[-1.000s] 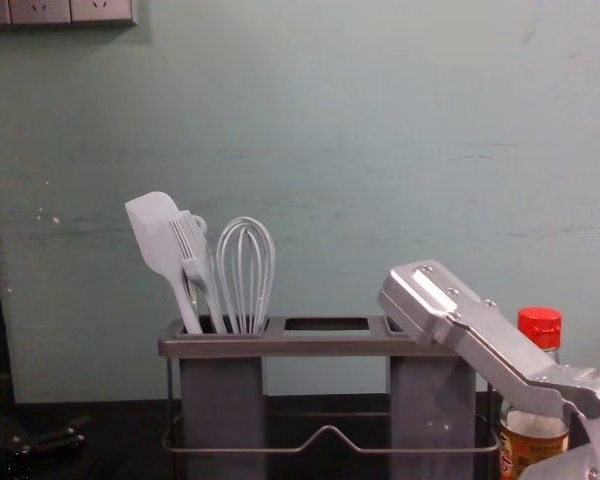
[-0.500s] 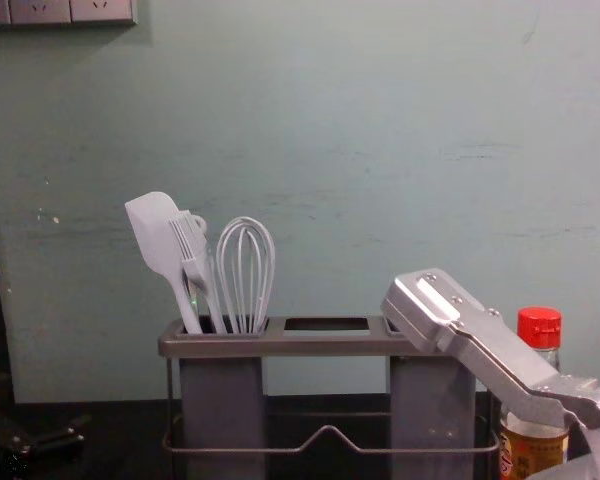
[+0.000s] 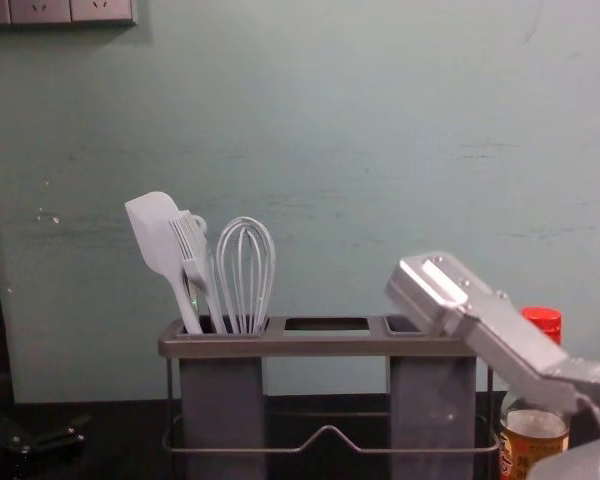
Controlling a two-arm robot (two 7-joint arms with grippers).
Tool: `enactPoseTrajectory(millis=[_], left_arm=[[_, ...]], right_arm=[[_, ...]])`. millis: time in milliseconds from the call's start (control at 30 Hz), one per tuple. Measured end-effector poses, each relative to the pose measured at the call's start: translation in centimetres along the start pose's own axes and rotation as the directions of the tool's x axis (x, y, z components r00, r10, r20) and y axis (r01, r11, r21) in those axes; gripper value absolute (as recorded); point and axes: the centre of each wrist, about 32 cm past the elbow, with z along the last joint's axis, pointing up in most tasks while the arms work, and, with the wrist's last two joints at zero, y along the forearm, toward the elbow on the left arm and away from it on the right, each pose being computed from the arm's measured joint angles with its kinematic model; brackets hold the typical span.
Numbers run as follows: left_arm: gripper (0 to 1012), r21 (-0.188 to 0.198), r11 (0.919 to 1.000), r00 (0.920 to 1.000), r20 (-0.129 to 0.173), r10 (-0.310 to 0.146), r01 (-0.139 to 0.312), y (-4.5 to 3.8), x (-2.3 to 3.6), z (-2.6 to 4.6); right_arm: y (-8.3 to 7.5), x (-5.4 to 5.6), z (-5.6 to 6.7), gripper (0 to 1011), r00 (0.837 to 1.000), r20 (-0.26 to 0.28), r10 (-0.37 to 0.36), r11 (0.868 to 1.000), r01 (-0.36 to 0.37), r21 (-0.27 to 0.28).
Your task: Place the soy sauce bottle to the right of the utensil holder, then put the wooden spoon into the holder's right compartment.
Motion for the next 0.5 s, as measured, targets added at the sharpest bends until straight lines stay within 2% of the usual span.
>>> enactPoseTrajectory(millis=[100,267,367,400,467,500], left_arm=[[1005,0.0,1.0,1.0,0.0,0.0,0.0,0.0,0.0,0.0],[1005,0.0,1.0,1.0,0.0,0.0,0.0,0.0,0.0,0.0],[1005,0.0,1.0,1.0,0.0,0.0,0.0,0.0,0.0,0.0],[1005,0.0,1.0,1.0,0.0,0.0,0.0,0.0,0.0,0.0],[1005,0.0,1.0,1.0,0.0,0.0,0.0,0.0,0.0,0.0],[1005,0.0,1.0,1.0,0.0,0.0,0.0,0.0,0.0,0.0]], right_arm=[[-0.7,-0.1,0.2,840,1.0,0.01,0.002,1.0,-0.002,0.015],[-2.8,-0.3,0.6,840,0.999,0.044,0.008,0.998,-0.01,0.056],[-4.1,-0.4,0.6,840,0.998,0.069,0.005,0.994,-0.012,0.106],[-5.0,-0.4,0.4,840,0.996,0.088,-0.004,0.989,-0.009,0.148],[-5.6,-0.5,0.2,840,0.994,0.107,-0.015,0.983,-0.004,0.183],[-6.2,-0.5,-0.1,840,0.991,0.131,-0.03,0.974,0.0,0.226]])
